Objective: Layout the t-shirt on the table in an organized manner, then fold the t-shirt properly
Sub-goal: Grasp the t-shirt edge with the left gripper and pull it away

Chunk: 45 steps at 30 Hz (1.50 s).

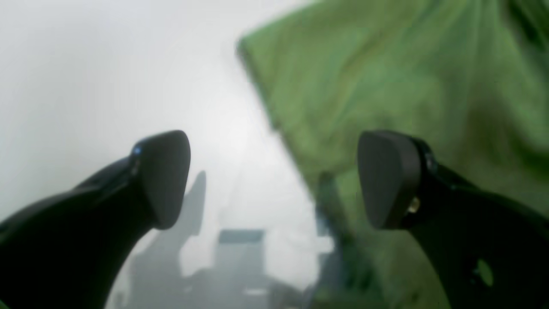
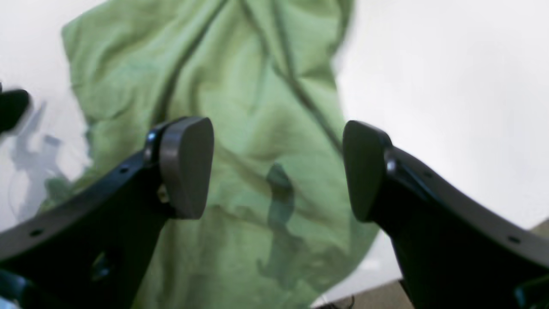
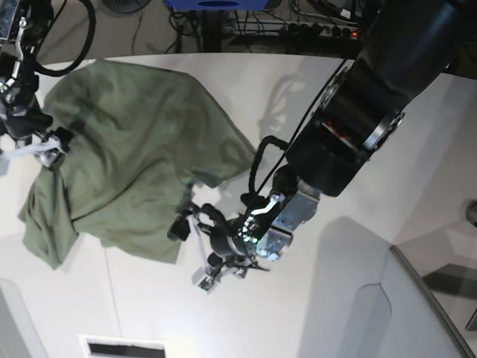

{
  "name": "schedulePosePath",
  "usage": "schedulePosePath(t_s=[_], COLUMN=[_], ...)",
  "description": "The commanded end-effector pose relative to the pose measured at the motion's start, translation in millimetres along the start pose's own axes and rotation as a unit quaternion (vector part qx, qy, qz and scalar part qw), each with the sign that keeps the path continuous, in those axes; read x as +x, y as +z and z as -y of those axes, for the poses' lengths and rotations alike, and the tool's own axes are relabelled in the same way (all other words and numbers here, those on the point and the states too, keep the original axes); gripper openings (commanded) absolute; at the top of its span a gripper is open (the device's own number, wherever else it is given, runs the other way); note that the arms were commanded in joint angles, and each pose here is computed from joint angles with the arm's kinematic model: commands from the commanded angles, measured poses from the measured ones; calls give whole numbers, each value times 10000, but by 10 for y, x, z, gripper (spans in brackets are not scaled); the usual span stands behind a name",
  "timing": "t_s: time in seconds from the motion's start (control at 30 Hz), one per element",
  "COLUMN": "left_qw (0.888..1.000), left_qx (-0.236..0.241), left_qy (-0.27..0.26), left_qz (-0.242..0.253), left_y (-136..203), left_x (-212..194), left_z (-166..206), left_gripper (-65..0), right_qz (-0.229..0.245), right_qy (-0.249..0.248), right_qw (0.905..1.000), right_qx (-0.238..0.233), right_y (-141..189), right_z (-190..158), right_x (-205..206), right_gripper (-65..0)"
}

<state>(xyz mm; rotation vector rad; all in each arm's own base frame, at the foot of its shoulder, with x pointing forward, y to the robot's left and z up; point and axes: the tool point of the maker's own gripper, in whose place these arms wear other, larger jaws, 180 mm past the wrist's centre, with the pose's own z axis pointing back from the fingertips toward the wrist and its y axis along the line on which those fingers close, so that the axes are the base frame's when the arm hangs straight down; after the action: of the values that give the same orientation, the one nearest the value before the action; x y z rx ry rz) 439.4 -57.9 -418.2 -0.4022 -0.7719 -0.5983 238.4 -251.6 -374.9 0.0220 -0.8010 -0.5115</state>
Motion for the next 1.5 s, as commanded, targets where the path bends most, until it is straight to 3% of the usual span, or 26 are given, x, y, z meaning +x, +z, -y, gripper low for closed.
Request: schedulePosePath(t_s=[0.0,0.2,0.5,1.0,1.13,1.3,1.4,1.47], left_qw=[9995,9983,9939,9904,9912,9909,9899,9894], left_qx=[60,-576,-547,-783,-984,-832,-741,-647], left_qy=[11,35,957,1078,649,1028,1205,1275], left_qz=[303,96,76,-366,-603,-264,-78,241], left_y=[17,-112,-138,-181,-205,-203,-192,-187], left_x=[291,223,-140,-682,-837,-710,-602,-420], left_z=[-74,288,273,622,851,717,615,512], left_gripper=[-58,-56,-58,-76,-191,-332,-500,-650], right_qz=[201,141,285,262,268,272,261,250], right_qy=[45,72,157,168,167,164,167,176], right_qw=[9998,9999,9994,9995,9995,9995,9995,9995], right_qx=[54,35,76,76,80,73,80,98], right_y=[37,59,188,189,187,188,187,185], right_z=[-20,1,-27,-26,-29,-25,-29,-44], right_x=[108,50,107,97,103,105,100,92], right_gripper=[-203,-203,-203,-203,-203,-203,-203,-203])
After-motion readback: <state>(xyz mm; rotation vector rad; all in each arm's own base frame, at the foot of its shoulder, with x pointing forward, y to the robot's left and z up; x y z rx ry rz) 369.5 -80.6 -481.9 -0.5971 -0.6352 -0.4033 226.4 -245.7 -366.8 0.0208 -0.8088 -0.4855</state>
